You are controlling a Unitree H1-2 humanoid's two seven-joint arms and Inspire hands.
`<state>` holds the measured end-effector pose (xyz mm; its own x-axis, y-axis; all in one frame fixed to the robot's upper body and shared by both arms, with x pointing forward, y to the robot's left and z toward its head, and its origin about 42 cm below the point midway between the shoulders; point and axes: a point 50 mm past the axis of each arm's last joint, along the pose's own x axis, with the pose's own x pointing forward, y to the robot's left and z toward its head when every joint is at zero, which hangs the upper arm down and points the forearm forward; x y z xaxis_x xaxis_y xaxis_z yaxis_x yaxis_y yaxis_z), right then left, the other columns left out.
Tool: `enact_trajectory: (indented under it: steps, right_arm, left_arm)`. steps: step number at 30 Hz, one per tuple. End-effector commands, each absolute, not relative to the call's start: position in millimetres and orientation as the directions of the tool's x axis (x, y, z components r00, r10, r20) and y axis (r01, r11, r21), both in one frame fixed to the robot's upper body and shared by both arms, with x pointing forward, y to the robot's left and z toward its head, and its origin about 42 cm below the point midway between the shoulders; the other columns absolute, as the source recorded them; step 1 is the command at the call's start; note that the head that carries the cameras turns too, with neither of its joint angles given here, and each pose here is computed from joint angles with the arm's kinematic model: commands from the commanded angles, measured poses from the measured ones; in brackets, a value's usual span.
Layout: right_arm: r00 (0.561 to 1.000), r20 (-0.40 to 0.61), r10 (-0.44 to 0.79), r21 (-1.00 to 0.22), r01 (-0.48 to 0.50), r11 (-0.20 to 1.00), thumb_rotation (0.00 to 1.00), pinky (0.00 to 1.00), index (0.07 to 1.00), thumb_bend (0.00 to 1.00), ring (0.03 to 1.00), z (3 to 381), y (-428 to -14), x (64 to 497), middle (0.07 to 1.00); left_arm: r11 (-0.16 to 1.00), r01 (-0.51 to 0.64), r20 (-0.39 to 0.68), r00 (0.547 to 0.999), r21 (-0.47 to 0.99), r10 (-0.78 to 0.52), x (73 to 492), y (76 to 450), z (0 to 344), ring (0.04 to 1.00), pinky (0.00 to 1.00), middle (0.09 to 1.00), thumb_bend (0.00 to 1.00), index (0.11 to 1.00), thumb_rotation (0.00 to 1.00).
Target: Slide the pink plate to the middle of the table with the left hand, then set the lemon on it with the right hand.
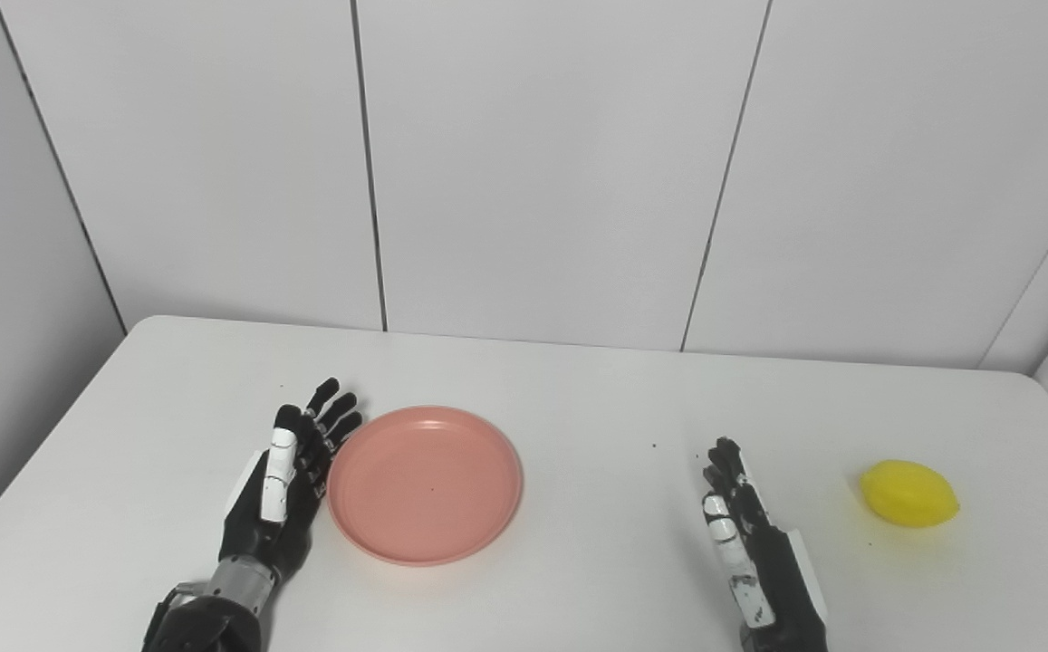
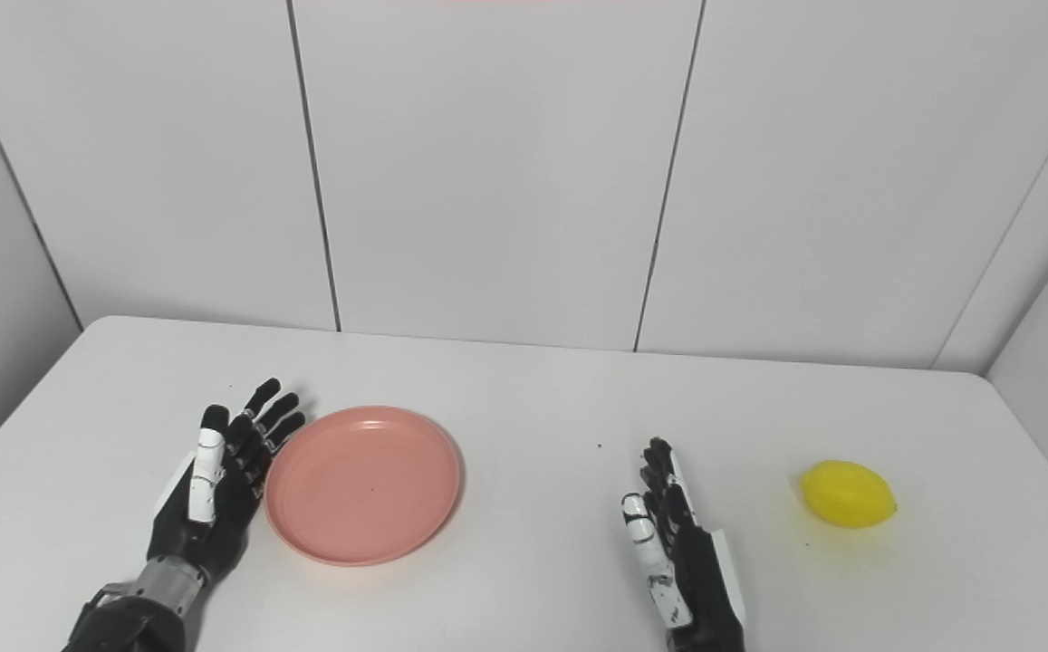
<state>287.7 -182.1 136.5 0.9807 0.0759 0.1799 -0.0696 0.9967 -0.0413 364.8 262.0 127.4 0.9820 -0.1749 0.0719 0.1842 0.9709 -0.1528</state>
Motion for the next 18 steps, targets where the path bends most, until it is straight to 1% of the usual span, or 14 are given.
enact_trajectory:
  steps: [1, 8, 11, 15, 18]
  right_arm:
    - [0.958, 0.276, 0.074, -0.036, -0.067, 0.997, 0.89, 0.99, 0.974, 0.58, 0.975, 152.7, -175.3, 295.2, 0.972]
    - [0.961, 0.269, 0.067, -0.027, -0.062, 0.998, 0.90, 0.99, 0.971, 0.60, 0.967, 150.6, -167.5, 297.3, 0.967]
    - [0.960, 0.273, 0.069, -0.031, -0.063, 0.998, 0.90, 1.00, 0.972, 0.60, 0.969, 149.6, -166.3, 297.7, 0.968]
    - [0.958, 0.278, 0.067, -0.025, -0.063, 0.998, 0.90, 0.98, 0.968, 0.58, 0.964, 150.0, -165.0, 297.6, 0.964]
    - [0.958, 0.278, 0.067, -0.018, -0.065, 0.998, 0.90, 0.99, 0.968, 0.57, 0.969, 150.8, -164.2, 297.0, 0.966]
  left_arm:
    - [0.963, 0.210, 0.040, 0.978, -0.169, -0.206, 364.9, 255.3, 118.5, 0.933, 0.93, 0.939, 0.79, 0.941, 1.00]
    - [0.953, 0.261, 0.046, 0.965, -0.155, -0.257, 364.3, 242.9, 116.7, 0.957, 0.95, 0.960, 0.80, 0.965, 1.00]
    - [0.953, 0.254, 0.056, 0.967, -0.166, -0.248, 360.6, 230.9, 114.3, 0.960, 0.96, 0.963, 0.79, 0.967, 1.00]
    - [0.953, 0.246, 0.068, 0.969, -0.176, -0.238, 358.7, 221.4, 112.5, 0.951, 0.97, 0.952, 0.77, 0.960, 1.00]
    - [0.949, 0.233, 0.082, 0.972, -0.210, -0.221, 357.2, 212.6, 113.0, 0.950, 0.97, 0.950, 0.76, 0.964, 1.00]
